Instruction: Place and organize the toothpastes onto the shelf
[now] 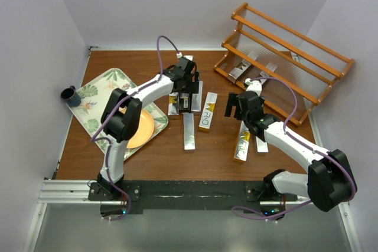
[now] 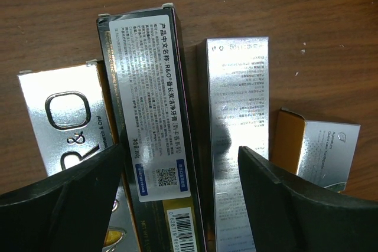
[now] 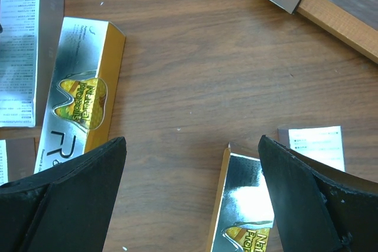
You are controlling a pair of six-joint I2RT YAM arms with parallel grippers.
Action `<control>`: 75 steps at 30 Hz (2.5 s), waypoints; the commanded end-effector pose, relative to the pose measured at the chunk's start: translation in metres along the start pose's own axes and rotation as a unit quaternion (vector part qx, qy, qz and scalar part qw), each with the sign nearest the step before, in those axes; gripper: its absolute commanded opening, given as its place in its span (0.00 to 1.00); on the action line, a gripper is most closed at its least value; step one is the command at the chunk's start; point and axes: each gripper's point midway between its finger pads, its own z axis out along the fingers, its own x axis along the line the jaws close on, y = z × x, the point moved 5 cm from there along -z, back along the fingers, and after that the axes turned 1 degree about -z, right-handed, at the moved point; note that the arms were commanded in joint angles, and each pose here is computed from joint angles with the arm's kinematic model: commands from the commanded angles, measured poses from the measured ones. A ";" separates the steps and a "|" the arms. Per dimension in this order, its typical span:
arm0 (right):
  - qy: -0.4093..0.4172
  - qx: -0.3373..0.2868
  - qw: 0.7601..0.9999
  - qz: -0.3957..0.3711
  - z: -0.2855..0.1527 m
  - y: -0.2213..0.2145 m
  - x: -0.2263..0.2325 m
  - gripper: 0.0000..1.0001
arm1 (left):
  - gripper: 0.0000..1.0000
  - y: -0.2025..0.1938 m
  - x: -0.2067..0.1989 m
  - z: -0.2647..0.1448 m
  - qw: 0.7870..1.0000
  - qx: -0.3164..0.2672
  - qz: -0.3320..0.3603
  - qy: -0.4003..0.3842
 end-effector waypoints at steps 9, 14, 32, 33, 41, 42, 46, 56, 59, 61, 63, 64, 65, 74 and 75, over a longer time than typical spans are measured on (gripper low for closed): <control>-0.009 -0.014 1.000 0.003 0.005 0.003 -0.002 0.98 | 0.85 0.018 0.012 -0.001 0.999 -0.022 -0.002 0.045; -0.010 -0.013 1.000 0.002 0.006 0.003 -0.002 0.98 | 0.85 0.022 0.006 0.002 0.999 -0.021 -0.001 0.031; -0.008 -0.009 1.000 0.001 0.008 0.000 -0.001 0.98 | 0.68 0.042 0.007 0.017 0.997 -0.037 0.016 0.071; -0.009 -0.010 1.000 0.002 0.007 0.001 -0.002 0.98 | 0.68 0.039 0.008 0.021 0.996 -0.033 0.018 0.078; -0.008 -0.007 1.000 0.002 0.009 0.000 -0.002 0.98 | 0.63 0.028 0.009 0.038 0.997 -0.013 0.023 0.077; -0.009 -0.008 1.000 0.001 0.009 0.000 -0.002 0.98 | 0.62 0.025 0.010 0.041 0.997 -0.008 0.023 0.078; -0.007 -0.007 1.000 0.003 0.009 0.000 -0.001 0.98 | 0.59 0.021 0.010 0.045 0.997 -0.002 0.023 0.075; 0.009 -0.008 1.000 0.006 0.007 0.001 0.003 0.98 | 0.35 0.051 -0.004 0.003 0.998 -0.055 -0.011 0.003; 0.019 -0.008 1.000 0.010 0.005 0.002 0.005 0.98 | 0.32 0.067 -0.004 -0.023 0.995 -0.090 -0.030 -0.033; 0.022 -0.013 1.000 0.015 0.002 0.007 0.006 0.98 | 0.30 0.072 -0.004 -0.034 0.991 -0.116 -0.042 -0.056; 0.034 -0.018 0.999 0.016 -0.002 0.011 0.008 0.98 | 0.29 0.074 -0.003 -0.057 0.985 -0.138 -0.053 -0.093; 0.042 -0.020 0.999 0.020 -0.004 0.013 0.010 0.98 | 0.29 0.086 -0.007 -0.067 0.976 -0.172 -0.060 -0.120; 0.052 -0.023 0.998 0.022 -0.007 0.015 0.012 0.98 | 0.29 0.095 -0.008 -0.089 0.967 -0.194 -0.064 -0.152; 0.200 -0.049 0.978 0.045 -0.033 0.025 0.043 0.98 | 0.27 0.071 0.018 -0.153 0.888 -0.259 -0.140 -0.353; 0.219 -0.050 0.973 0.045 -0.036 0.025 0.047 0.98 | 0.27 0.068 0.018 -0.158 0.881 -0.258 -0.150 -0.367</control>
